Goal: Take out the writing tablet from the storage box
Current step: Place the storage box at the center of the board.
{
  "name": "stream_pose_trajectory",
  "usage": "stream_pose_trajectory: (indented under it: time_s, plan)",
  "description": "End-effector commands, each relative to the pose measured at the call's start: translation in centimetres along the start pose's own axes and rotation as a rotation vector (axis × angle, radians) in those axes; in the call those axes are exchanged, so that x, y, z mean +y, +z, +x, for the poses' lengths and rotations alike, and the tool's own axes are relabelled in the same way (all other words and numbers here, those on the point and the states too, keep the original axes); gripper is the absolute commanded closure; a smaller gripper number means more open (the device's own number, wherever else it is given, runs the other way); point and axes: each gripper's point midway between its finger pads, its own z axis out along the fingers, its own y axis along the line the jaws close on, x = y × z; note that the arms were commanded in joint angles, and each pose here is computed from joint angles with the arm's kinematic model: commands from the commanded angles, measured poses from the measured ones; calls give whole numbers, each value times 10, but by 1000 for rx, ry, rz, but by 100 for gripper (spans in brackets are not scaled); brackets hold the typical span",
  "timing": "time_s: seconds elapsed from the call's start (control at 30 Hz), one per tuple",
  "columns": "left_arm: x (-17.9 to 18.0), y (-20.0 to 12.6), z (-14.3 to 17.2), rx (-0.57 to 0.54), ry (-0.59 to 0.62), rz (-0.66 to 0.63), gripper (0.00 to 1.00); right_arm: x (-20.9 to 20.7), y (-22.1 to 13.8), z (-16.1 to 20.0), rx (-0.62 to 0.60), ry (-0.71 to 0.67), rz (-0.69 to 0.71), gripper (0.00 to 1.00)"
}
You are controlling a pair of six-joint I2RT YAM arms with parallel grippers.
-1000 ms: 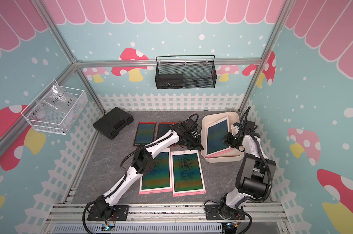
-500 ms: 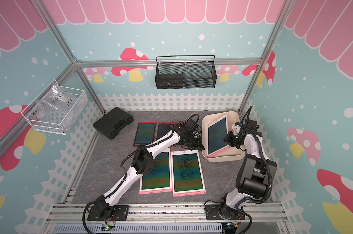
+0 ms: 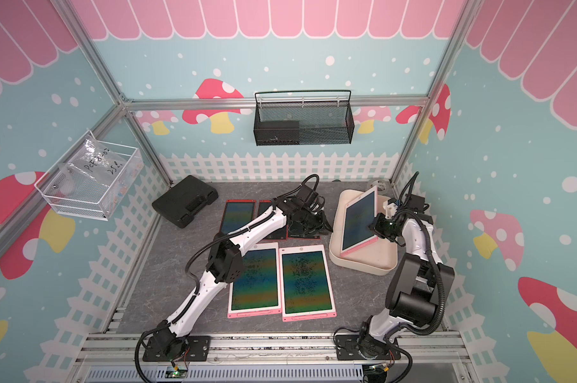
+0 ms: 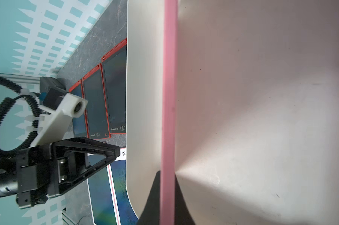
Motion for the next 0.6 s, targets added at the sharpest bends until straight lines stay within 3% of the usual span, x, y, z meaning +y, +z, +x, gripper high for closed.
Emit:
stream_pose_trajectory:
  time_s: [0.0, 0.33, 0.57]
  plan:
    - [-41, -43, -15, -89, 67, 75, 73, 14, -23, -17, -70, -27, -28, 100]
    - [-38, -79, -28, -140, 75, 54, 73, 31, -47, -28, -143, -35, -73, 100]
    - [-36, -113, -34, -175, 106, 43, 67, 60, -64, -34, -190, -37, -186, 100]
